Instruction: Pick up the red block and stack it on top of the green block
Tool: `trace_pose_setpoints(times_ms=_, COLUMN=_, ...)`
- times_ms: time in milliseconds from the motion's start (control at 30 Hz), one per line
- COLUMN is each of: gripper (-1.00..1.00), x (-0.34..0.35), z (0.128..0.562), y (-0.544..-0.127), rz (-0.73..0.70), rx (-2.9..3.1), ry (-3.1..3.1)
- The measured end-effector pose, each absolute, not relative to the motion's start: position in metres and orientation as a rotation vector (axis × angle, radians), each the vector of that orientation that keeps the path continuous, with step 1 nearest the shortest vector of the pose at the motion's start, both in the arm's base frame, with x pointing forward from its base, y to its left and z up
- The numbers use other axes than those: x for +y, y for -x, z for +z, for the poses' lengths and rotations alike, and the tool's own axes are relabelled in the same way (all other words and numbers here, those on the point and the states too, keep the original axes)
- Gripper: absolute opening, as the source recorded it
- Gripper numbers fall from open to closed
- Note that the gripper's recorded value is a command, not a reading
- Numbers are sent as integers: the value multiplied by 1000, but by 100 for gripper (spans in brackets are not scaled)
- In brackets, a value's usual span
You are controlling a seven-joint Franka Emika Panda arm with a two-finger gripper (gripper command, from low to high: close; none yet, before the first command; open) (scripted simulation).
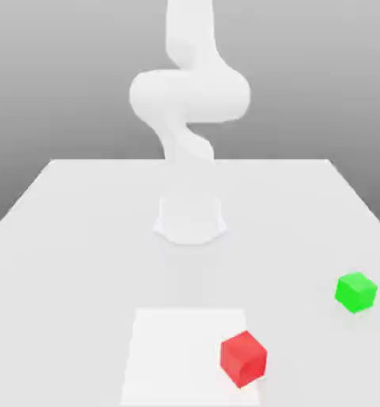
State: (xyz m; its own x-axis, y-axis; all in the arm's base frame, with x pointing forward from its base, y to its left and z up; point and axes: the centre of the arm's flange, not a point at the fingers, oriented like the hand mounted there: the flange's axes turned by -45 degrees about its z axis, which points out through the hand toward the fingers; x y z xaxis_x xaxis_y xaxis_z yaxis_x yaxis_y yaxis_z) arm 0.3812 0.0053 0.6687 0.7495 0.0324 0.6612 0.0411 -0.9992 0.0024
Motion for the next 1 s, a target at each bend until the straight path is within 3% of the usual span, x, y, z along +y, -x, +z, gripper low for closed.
trace_pose_setpoints(times_ms=200, gripper=0, x=26, z=554, y=-445, rz=-821, rx=-266, ry=2997)
trace_pose_setpoints(times_ms=400, gripper=0, x=50, z=433, y=-473, rz=-541, rx=-467, ry=3034)
trace_pose_setpoints(times_ms=733, gripper=0, x=81, z=235, y=-449, rz=-66, rx=-806, ry=3031)
trace_pose_setpoints(times_ms=933, gripper=0, x=81, z=155, y=-441, rz=-1, rx=-847, ry=3026)
trace_pose_setpoints(times_ms=967, gripper=-100, x=81, z=148, y=-440, rz=-1, rx=-847, ry=3025)
trace_pose_setpoints(times_ms=1000, gripper=-100, x=81, z=148, y=-440, rz=-1, rx=-847, ry=3025)
